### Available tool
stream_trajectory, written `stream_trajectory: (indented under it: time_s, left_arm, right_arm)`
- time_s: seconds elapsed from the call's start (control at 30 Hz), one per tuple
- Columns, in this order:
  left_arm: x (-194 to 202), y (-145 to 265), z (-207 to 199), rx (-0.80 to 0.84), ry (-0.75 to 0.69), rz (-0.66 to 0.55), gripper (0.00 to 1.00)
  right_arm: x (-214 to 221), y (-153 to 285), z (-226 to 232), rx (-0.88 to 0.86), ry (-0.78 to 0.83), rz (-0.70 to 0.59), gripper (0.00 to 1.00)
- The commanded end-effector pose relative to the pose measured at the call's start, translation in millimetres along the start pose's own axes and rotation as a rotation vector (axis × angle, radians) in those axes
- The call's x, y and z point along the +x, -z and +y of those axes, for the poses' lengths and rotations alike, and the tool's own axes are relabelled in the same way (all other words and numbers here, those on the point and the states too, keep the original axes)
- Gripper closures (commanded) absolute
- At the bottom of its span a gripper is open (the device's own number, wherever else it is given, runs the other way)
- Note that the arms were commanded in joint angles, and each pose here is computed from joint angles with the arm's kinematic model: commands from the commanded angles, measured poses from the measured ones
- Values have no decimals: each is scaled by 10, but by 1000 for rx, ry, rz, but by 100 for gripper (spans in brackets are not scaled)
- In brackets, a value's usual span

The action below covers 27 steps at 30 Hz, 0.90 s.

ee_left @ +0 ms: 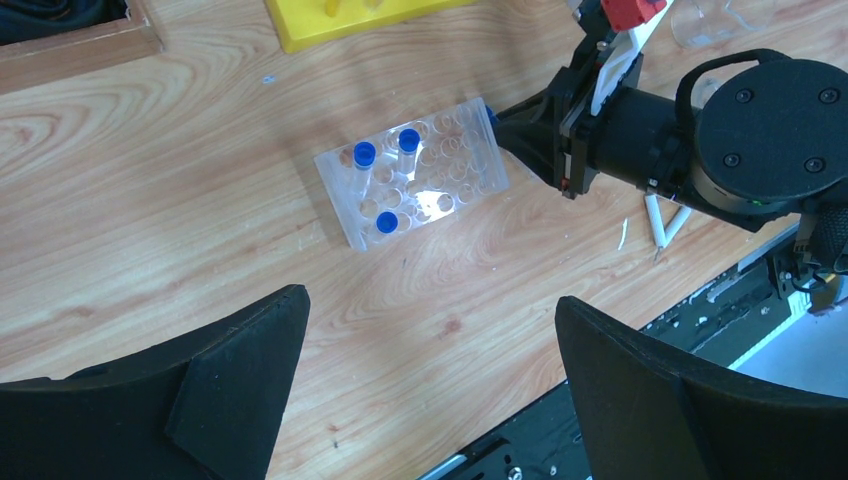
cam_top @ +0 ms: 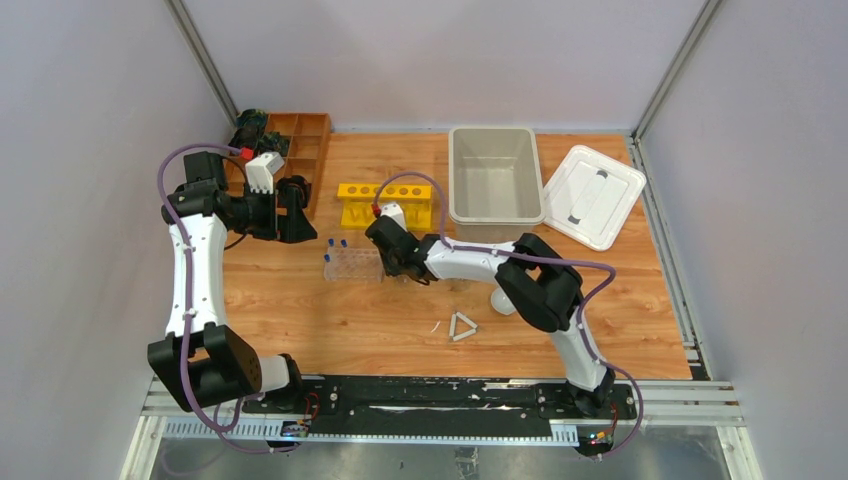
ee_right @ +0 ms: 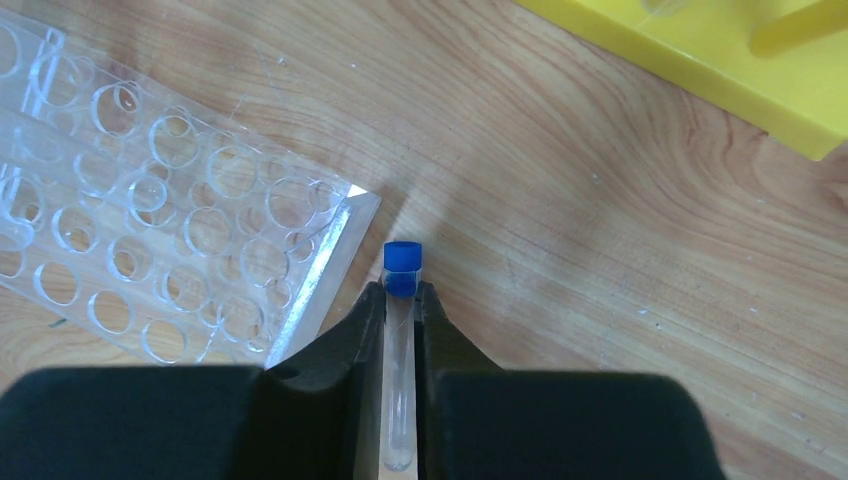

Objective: Organize the chemistry lab equipment

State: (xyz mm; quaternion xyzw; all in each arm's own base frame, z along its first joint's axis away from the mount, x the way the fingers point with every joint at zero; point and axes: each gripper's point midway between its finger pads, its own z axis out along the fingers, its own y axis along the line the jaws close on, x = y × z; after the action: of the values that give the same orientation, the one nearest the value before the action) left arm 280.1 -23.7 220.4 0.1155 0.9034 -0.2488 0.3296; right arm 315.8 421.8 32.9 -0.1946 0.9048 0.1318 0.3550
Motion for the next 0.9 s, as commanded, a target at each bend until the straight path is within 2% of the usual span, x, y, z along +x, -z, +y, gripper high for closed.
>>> stream_trajectory:
  time_s: [0.0, 0.1, 0.2, 0.37, 0.5, 0.63, 0.87]
  left_arm:
    - [-114, 81, -80, 12, -37, -47, 0]
    - [-112, 70, -113, 35, -32, -52, 0]
    - [-85, 48, -179, 78, -29, -57, 0]
    - [-62, 44, -381, 185, -46, -88, 5]
    - [-12, -12, -569, 255, -67, -73, 10]
    - [19, -46, -702, 307, -80, -62, 14]
    - [8, -21, -805, 362, -89, -83, 21]
  right_arm:
    - [-98, 81, -193, 45, -30, -2, 94]
    - [-306, 254, -197, 25, -63, -48, 100]
    - [-599, 490, -125, -22, -96, -136, 100]
    - [-1254, 988, 160, -195, -201, -362, 100]
    - [-1640, 1312, 540, -366, -261, -480, 100]
    - [-1907, 1550, 904, -496, -293, -547, 100]
    - [-2054, 1748, 1184, -615, -359, -605, 100]
